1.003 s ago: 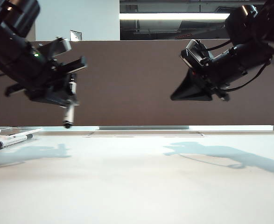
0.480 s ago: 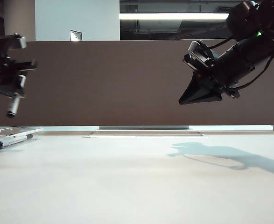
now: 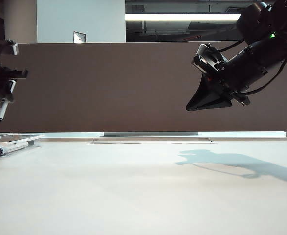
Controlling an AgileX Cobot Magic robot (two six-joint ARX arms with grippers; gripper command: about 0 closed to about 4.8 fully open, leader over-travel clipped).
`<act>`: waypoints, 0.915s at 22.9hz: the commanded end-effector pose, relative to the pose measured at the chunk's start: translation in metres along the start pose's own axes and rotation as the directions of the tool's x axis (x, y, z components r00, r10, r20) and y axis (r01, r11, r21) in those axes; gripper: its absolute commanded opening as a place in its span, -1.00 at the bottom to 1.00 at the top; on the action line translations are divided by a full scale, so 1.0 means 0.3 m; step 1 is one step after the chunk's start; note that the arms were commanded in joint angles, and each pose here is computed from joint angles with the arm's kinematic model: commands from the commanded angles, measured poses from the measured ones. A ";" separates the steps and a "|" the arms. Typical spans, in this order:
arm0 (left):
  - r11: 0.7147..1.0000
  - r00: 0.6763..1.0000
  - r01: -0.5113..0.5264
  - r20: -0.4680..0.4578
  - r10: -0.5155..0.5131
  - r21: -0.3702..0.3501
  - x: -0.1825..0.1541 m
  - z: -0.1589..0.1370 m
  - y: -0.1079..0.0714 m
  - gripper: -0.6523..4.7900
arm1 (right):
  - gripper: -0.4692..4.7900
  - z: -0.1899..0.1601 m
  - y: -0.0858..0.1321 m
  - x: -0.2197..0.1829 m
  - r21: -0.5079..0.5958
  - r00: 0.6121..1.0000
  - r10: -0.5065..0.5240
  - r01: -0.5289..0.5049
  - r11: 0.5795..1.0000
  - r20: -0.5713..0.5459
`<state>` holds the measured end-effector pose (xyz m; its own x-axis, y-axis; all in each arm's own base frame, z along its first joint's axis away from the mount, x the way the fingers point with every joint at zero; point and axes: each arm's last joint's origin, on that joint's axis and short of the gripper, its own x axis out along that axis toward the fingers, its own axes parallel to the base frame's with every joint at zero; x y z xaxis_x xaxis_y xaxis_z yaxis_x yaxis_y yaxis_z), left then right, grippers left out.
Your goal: Pick up the black marker on the right and put it into the packaging box on the left, making sure the marker fit the shape of the box's grooves.
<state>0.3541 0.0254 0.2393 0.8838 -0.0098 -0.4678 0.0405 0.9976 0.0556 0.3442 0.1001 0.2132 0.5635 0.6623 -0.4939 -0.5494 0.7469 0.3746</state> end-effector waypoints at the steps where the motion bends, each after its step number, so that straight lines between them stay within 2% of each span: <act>1: 1.000 1.000 0.004 0.002 -0.004 0.000 0.041 0.022 0.005 -0.78 | -0.84 0.010 0.008 -0.007 -0.010 1.000 0.014 -0.014 1.000 0.007; 6: 1.000 0.998 0.018 -0.059 -0.018 -0.001 0.109 -0.018 -0.004 -0.78 | -0.84 0.009 0.008 -0.007 -0.009 1.000 0.014 -0.014 1.000 0.005; 10: 0.999 0.993 0.052 -0.110 -0.049 0.017 0.152 -0.059 -0.046 -0.78 | -0.84 0.009 0.008 -0.007 -0.009 1.000 0.014 -0.014 1.000 0.005; 17: 0.998 0.990 0.062 -0.129 -0.057 0.029 0.167 -0.075 -0.057 -0.78 | -0.84 0.009 0.008 -0.007 -0.009 1.000 0.014 -0.014 1.000 0.005; 21: 0.997 0.983 0.068 -0.172 -0.063 0.025 0.165 -0.089 -0.061 -0.78 | -0.84 0.010 0.008 -0.007 -0.010 1.000 0.014 -0.014 1.000 0.006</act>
<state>0.3848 0.0087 0.1888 0.7856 -0.0564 -0.6161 0.1051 0.9935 0.0431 0.3433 0.1000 0.2119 0.5536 0.6618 -0.5055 -0.5442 0.7469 0.3819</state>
